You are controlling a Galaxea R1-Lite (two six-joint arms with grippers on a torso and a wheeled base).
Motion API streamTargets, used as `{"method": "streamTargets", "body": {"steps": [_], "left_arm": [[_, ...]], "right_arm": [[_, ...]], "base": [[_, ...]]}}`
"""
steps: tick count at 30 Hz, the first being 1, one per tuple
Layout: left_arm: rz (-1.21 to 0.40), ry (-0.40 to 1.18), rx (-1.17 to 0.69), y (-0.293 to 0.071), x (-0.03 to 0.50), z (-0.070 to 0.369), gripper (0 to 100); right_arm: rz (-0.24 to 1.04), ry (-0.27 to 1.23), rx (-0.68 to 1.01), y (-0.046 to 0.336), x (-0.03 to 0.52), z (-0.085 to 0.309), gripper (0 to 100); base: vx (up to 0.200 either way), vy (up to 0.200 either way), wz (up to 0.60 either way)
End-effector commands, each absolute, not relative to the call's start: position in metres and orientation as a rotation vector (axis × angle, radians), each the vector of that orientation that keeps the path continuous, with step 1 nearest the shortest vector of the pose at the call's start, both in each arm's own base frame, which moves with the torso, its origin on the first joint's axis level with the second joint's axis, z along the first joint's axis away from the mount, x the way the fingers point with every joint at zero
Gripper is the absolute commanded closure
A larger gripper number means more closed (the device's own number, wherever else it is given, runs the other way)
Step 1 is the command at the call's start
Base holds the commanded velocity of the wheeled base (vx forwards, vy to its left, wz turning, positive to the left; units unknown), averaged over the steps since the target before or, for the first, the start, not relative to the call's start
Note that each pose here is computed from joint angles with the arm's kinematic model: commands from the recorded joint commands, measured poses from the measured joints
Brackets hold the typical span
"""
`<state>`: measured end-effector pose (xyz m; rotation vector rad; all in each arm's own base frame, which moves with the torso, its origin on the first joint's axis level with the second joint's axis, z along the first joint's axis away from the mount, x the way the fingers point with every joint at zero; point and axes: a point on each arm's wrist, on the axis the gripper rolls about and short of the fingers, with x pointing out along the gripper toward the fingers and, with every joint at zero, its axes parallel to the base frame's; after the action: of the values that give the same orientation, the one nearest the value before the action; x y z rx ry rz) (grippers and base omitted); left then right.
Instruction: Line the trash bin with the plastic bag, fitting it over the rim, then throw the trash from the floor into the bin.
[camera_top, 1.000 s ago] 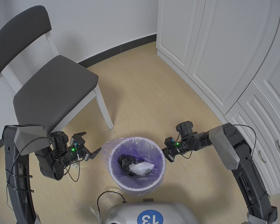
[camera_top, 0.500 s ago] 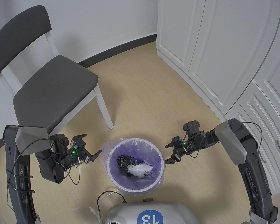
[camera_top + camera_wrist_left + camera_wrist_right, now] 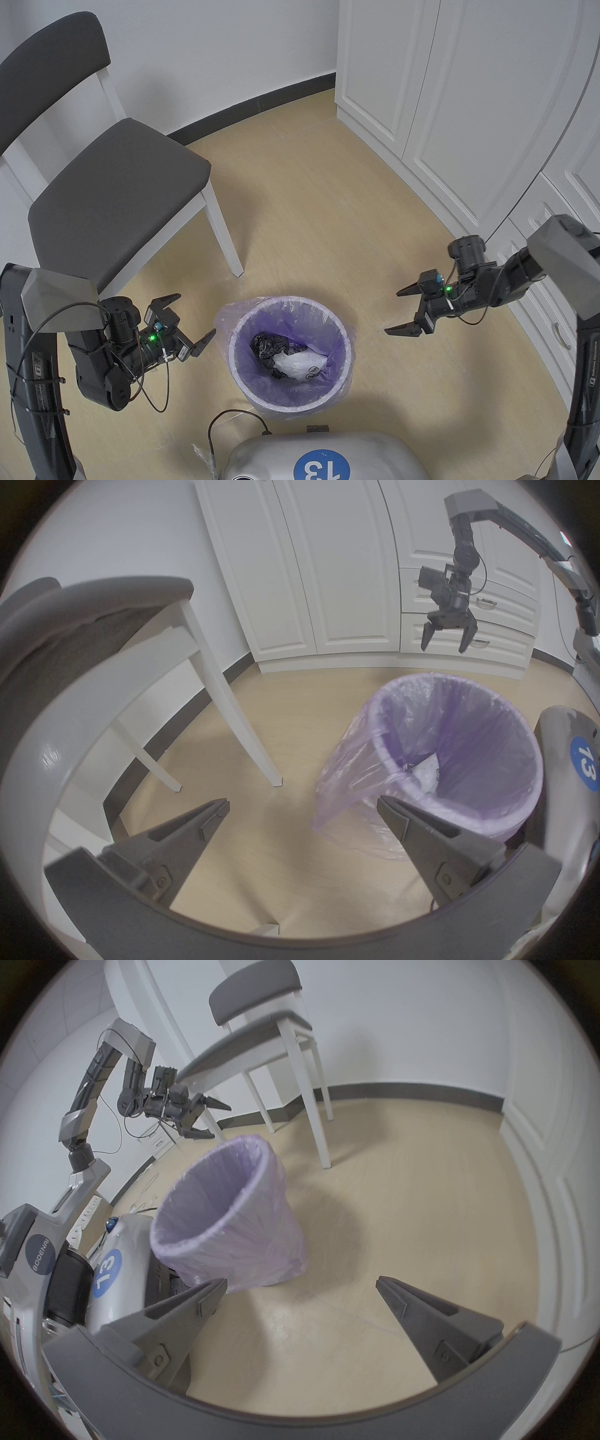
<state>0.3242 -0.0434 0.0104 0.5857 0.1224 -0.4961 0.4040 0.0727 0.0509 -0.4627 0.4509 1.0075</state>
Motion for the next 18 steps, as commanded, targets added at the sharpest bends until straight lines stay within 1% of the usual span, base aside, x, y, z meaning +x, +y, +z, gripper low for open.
{"method": "streamTargets", "body": {"steps": [1,7,9,13,17,18], "left_arm": [[-0.513,-0.002,0.59,-0.065,0.302,0.055,0],[-0.547,-0.115,0.448,-0.085,0.282,0.099,0],[-0.545,-0.194,0.373,-0.09,0.271,0.126,0],[-0.496,-0.301,0.275,-0.087,0.257,0.163,0],[-0.449,-0.395,0.129,-0.077,0.235,0.197,0],[-0.447,-0.405,0.108,-0.076,0.232,0.201,0]], "right_arm": [[0.866,0.228,-0.488,0.041,0.328,0.136,0],[0.715,0.055,-0.377,0.033,0.289,0.177,0],[0.567,-0.036,-0.301,0.032,0.27,0.201,0],[0.372,-0.153,-0.205,0.037,0.251,0.228,0],[0.183,-0.236,-0.139,0.039,0.236,0.254,0],[0.164,-0.241,-0.133,0.039,0.235,0.256,0]], "base": [[0.0,0.0,0.0],[0.0,0.0,0.0],[0.0,0.0,0.0],[0.0,0.0,0.0],[0.0,0.0,0.0],[0.0,0.0,0.0]]}}
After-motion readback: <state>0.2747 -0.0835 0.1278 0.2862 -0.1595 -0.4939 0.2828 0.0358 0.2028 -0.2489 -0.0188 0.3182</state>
